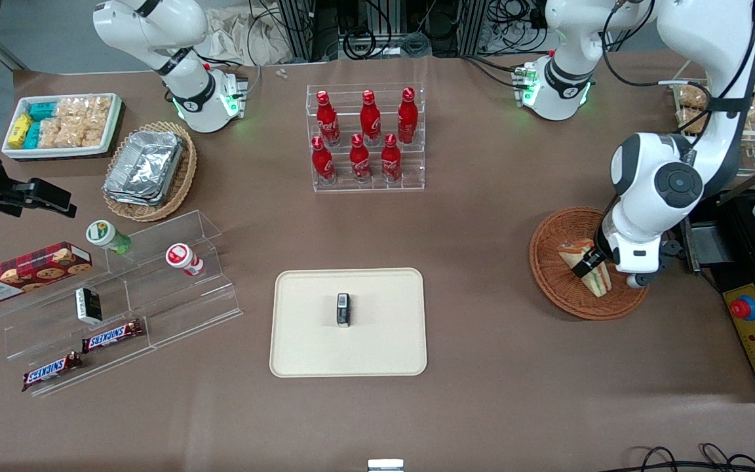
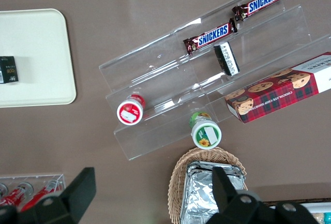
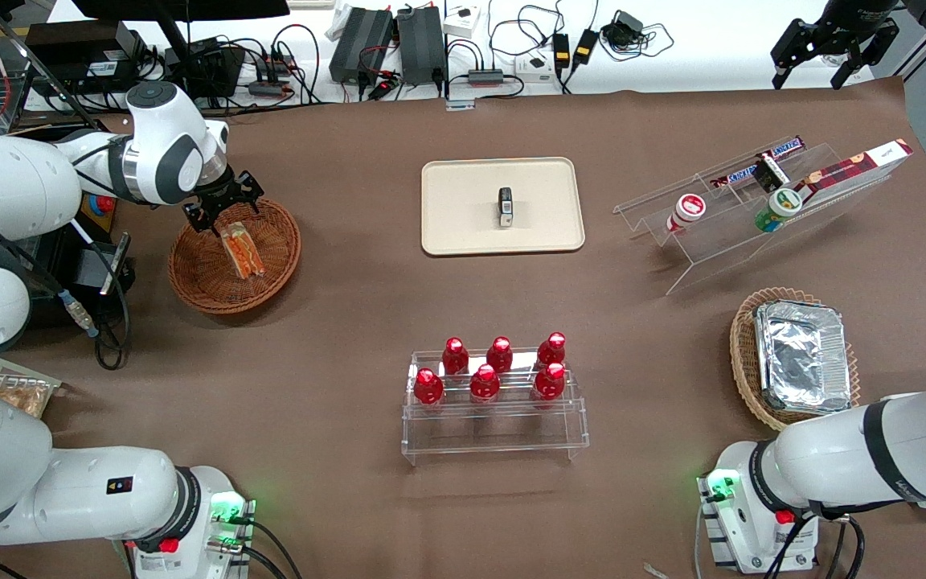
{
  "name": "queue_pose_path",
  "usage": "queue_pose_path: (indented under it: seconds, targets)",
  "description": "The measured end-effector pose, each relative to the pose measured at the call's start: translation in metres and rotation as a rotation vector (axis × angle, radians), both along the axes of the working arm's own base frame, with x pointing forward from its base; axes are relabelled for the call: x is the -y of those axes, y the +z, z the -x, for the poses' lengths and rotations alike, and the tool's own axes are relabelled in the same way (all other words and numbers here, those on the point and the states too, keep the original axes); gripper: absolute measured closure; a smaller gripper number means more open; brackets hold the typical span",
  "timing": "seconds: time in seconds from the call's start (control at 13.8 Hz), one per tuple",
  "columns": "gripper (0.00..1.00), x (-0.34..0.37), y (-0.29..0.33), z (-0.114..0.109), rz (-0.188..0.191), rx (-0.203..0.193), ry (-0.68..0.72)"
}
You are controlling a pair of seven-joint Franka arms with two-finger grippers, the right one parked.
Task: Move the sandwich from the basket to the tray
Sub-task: 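Close the left gripper on the wrapped sandwich in the basket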
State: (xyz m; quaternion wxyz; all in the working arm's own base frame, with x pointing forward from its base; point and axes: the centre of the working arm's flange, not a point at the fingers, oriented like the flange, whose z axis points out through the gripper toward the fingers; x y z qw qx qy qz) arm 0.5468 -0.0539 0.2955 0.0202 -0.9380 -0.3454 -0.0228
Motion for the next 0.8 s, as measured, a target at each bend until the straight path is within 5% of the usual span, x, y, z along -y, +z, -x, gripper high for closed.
queue_pose_path:
  seconds: [0.8]
  targets:
    - [0.0,-0.006,-0.036,0.013,-0.023,-0.046,-0.021]
